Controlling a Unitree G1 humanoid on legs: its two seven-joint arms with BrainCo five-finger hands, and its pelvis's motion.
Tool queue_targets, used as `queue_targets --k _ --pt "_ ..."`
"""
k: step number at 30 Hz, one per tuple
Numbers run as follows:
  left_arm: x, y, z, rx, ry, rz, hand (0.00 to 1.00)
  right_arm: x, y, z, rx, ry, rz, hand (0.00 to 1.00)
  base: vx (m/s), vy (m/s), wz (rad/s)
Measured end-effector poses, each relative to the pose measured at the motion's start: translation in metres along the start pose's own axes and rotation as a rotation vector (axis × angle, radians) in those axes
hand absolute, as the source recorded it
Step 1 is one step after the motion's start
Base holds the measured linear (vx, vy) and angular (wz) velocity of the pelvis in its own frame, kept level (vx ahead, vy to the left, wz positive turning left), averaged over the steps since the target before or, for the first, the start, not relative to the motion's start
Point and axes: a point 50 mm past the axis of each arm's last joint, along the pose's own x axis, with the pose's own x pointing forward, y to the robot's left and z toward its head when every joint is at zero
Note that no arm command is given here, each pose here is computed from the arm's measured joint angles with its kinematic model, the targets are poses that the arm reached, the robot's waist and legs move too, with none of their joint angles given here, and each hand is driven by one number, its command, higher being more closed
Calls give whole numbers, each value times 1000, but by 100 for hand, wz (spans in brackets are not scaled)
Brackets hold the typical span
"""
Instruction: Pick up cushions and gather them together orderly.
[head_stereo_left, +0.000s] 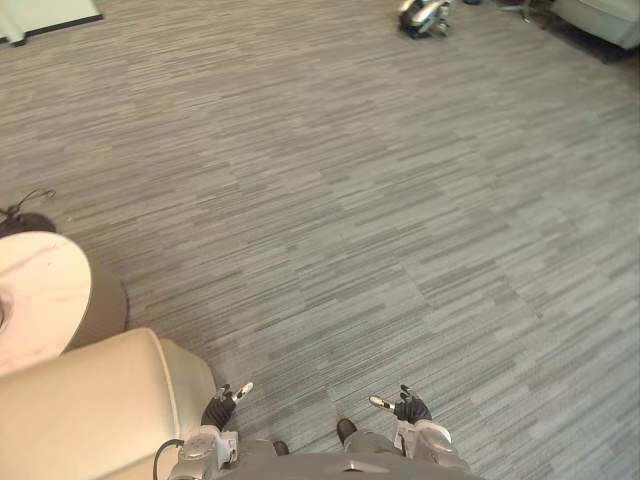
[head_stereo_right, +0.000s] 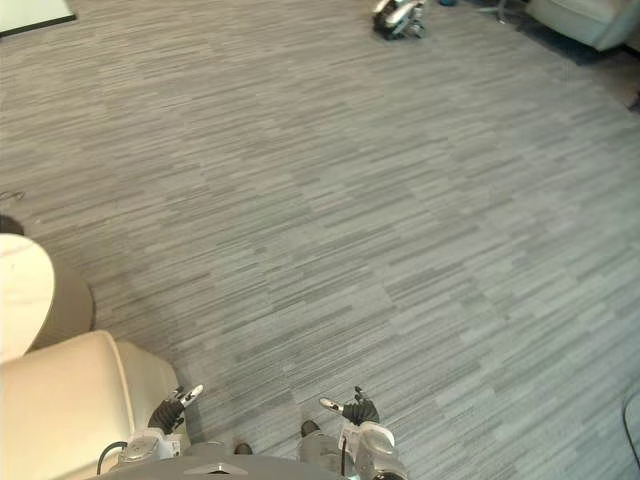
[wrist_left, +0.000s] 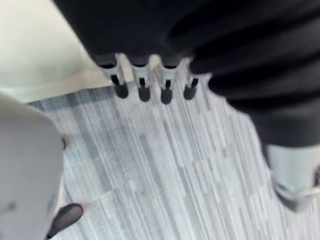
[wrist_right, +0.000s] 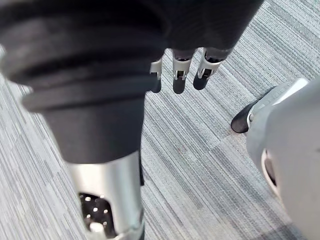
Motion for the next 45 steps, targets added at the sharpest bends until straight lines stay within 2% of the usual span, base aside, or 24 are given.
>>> queue_targets --k 5,12,18,27,34,38,41,45 --pt "4 -11 13 55 -34 -46 0 1 0 2 -3 -7 1 0 117 -21 -53" --pt "2 -23 22 3 -95 -71 0 -2 -2 6 23 -51 -5 0 116 -3 -81" --pt "2 -33 33 33 -140 -107 0 -2 -3 3 61 -38 -10 0 226 183 -100" --pt "2 -22 31 69 -138 -86 0 -2 17 -3 93 -11 32 0 389 201 -58" --pt "5 -33 36 100 -139 -115 0 1 22 21 79 -105 59 0 415 32 -34" --pt "7 -34 40 120 -134 -118 0 6 16 36 49 -136 50 0 490 -165 3" --pt "7 -29 30 130 -97 -107 0 4 5 20 35 -76 22 0 556 -234 3" --pt "8 -35 28 62 -73 -99 0 6 -11 28 7 -86 -13 0 709 -305 -20"
